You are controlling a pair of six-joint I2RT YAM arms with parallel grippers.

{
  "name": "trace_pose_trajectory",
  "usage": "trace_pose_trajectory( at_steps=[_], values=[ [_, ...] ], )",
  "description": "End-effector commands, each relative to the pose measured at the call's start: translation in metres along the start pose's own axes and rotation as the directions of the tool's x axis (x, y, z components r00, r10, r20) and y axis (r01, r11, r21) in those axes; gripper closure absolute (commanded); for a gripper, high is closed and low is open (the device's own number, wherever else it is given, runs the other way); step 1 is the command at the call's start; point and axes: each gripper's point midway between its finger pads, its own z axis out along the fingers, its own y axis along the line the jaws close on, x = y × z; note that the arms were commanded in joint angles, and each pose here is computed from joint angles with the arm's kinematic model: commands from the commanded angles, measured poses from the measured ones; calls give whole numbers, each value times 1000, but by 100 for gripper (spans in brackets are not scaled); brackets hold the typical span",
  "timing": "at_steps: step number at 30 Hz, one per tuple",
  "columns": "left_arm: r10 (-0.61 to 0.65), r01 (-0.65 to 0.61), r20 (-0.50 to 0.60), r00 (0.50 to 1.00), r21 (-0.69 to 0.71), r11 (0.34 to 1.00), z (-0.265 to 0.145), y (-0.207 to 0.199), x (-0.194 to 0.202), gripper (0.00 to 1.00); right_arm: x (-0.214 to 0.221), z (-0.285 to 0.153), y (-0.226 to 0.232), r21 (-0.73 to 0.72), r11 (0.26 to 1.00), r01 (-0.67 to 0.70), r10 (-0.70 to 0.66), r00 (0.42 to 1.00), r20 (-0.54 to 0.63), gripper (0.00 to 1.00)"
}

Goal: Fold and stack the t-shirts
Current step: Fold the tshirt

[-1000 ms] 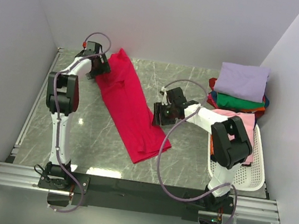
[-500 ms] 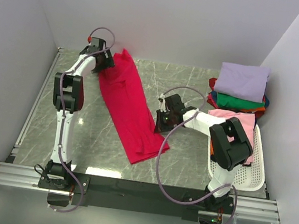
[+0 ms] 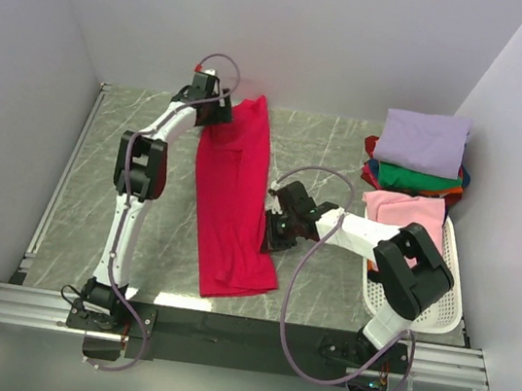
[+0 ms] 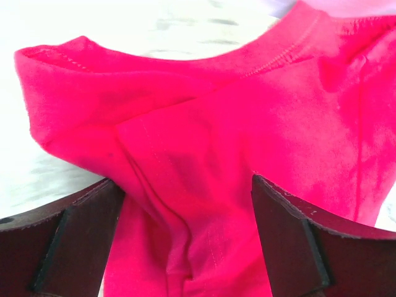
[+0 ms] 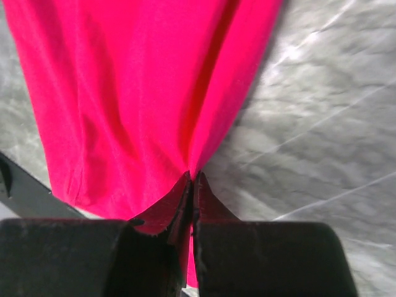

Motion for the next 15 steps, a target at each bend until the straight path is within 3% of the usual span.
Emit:
trace_pose_trajectory(
  at_steps=[1, 7, 10, 11, 12, 15],
  values=[
    [77, -89, 88, 993, 141, 986, -1, -52, -17, 11, 0, -7, 20, -61, 998, -11, 12, 1000, 17, 95],
    [96, -128, 153, 984, 221, 967, -8, -86, -29, 9, -4, -10, 32, -68, 998, -6, 9, 999, 41, 91],
    [99, -141, 202, 974, 207, 968, -15, -88, -44, 9, -10, -20, 30, -45, 999, -8, 11, 997, 78, 80],
    [104, -148, 217, 971, 196, 969, -19, -87, -49, 9, -14, -27, 29, -30, 1000, -3, 6, 995, 101, 68],
    [107, -150, 234, 966, 177, 973, -23, -85, -55, 8, -15, -30, 29, -22, 1000, 1, 2, 994, 110, 63],
    [92, -121, 299, 950, 82, 989, -48, -72, -84, 8, -20, -41, 26, 9, 1000, 11, -12, 989, 145, 53]
  ],
)
